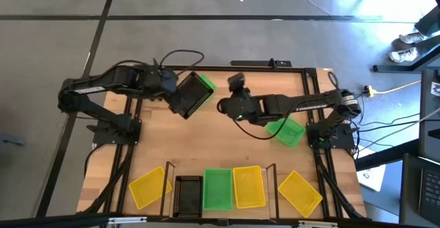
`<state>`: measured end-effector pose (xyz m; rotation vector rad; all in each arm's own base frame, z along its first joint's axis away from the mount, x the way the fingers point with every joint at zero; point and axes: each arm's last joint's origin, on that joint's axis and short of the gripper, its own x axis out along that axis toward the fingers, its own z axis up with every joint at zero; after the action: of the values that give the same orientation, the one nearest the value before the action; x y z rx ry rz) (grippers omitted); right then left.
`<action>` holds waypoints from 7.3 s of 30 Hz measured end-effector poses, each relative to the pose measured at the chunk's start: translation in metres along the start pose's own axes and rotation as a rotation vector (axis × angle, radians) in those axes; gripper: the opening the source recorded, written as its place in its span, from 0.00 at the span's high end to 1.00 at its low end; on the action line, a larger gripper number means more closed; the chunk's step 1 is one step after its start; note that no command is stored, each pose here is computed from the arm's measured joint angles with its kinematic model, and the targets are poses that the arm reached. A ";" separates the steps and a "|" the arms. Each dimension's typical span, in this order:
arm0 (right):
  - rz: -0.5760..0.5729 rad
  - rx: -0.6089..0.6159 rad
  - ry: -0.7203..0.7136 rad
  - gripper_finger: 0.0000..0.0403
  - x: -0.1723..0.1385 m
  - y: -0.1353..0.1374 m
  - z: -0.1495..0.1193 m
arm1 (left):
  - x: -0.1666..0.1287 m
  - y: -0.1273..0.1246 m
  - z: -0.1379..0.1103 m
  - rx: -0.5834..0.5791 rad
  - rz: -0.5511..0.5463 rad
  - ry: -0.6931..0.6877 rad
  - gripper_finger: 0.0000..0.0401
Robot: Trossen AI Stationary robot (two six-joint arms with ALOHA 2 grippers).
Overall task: Stack baskets on shelf by color
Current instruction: Stack the top right black basket on top of the black basket on the shelf, then stack the right green basket on top of the green basket on the shelf
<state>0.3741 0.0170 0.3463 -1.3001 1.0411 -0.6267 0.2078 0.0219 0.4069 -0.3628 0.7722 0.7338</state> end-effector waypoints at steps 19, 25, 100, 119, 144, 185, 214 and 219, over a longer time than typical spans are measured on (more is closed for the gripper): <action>0.199 0.553 -0.527 0.83 -0.050 -0.077 -0.079 | -0.054 -0.024 -0.041 -0.308 -0.295 0.093 1.00; 0.290 0.577 -0.670 0.83 -0.053 -0.086 -0.098 | -0.056 -0.056 -0.059 -0.533 -0.334 0.195 1.00; 0.855 0.444 -1.291 0.83 -0.076 -0.077 -0.101 | -0.038 -0.200 -0.199 -0.851 -0.147 0.657 0.94; 0.822 0.457 -1.260 0.83 -0.074 -0.078 -0.101 | -0.020 -0.215 -0.202 -0.802 -0.133 0.744 0.88; 1.058 0.993 -0.231 0.83 -0.045 -0.045 -0.137 | -0.045 -0.126 -0.123 -0.481 -0.189 0.183 0.87; 1.415 1.176 0.582 0.83 0.010 0.160 -0.154 | -0.019 -0.079 -0.062 -0.159 -0.101 0.067 0.88; 1.383 1.197 0.602 0.83 0.011 0.161 -0.153 | -0.020 -0.083 -0.061 -0.186 -0.141 0.081 0.88; 1.392 1.161 0.621 0.83 0.012 0.168 -0.148 | -0.020 -0.083 -0.061 -0.186 -0.141 0.081 0.88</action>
<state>0.2202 -0.0274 0.1902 0.7355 1.4117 -0.3562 0.2270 -0.0782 0.3838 -0.6119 0.7480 0.6626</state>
